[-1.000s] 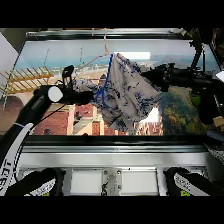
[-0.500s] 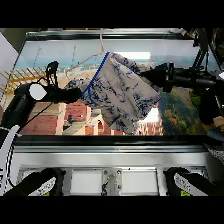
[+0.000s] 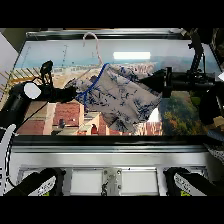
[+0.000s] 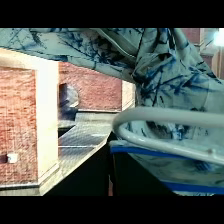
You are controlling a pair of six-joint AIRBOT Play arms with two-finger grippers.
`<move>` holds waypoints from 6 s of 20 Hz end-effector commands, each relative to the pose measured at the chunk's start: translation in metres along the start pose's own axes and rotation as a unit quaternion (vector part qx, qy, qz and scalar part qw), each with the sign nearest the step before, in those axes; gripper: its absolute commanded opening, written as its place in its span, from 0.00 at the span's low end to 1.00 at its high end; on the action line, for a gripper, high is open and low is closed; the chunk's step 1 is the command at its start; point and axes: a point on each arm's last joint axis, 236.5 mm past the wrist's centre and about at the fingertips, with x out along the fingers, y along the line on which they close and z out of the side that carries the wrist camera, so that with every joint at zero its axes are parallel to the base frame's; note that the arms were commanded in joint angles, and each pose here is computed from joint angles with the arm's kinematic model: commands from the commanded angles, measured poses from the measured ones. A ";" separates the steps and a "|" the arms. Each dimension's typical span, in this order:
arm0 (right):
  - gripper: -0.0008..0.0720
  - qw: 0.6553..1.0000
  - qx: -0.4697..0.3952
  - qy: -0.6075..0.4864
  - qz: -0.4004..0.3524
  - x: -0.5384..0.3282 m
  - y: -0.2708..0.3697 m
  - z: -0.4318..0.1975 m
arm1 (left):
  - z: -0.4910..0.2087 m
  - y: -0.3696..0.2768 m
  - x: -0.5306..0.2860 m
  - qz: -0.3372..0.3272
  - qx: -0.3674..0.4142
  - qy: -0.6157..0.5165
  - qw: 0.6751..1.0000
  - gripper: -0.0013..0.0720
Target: Fold the clothes and pants, and hang the long-sleeved shirts on hangers.
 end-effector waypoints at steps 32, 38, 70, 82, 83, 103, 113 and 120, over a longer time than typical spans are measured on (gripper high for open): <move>0.03 1.000 0.004 -0.020 -0.018 -0.007 0.027 -0.019 | 0.005 -0.001 -0.009 -0.019 0.028 -0.009 0.999 0.04; 0.02 1.000 0.011 0.018 -0.009 -0.007 0.032 -0.037 | 0.006 0.003 -0.010 -0.016 0.025 -0.009 1.000 0.04; 0.03 0.993 0.033 -0.112 -0.024 0.018 0.017 -0.053 | 0.035 -0.159 -0.151 -0.072 0.292 -0.093 0.949 0.04; 0.03 0.991 0.027 -0.131 -0.006 0.037 0.035 -0.034 | 0.025 -0.201 -0.168 -0.112 0.323 -0.117 0.932 0.04; 0.03 0.991 0.027 -0.131 -0.005 0.036 0.035 -0.034 | 0.024 -0.201 -0.168 -0.111 0.323 -0.116 0.933 0.04; 0.03 0.972 0.023 -0.203 -0.119 -0.007 -0.008 0.034 | 0.065 -0.112 -0.255 -0.044 0.213 -0.214 0.952 0.04; 0.03 0.910 -0.034 -0.216 -0.353 -0.179 -0.070 0.122 | 0.064 -0.103 -0.219 -0.037 0.204 -0.182 0.961 0.04; 0.03 0.796 -0.026 -0.235 -0.556 -0.336 -0.084 0.140 | 0.069 -0.096 -0.189 -0.036 0.194 -0.184 0.963 0.04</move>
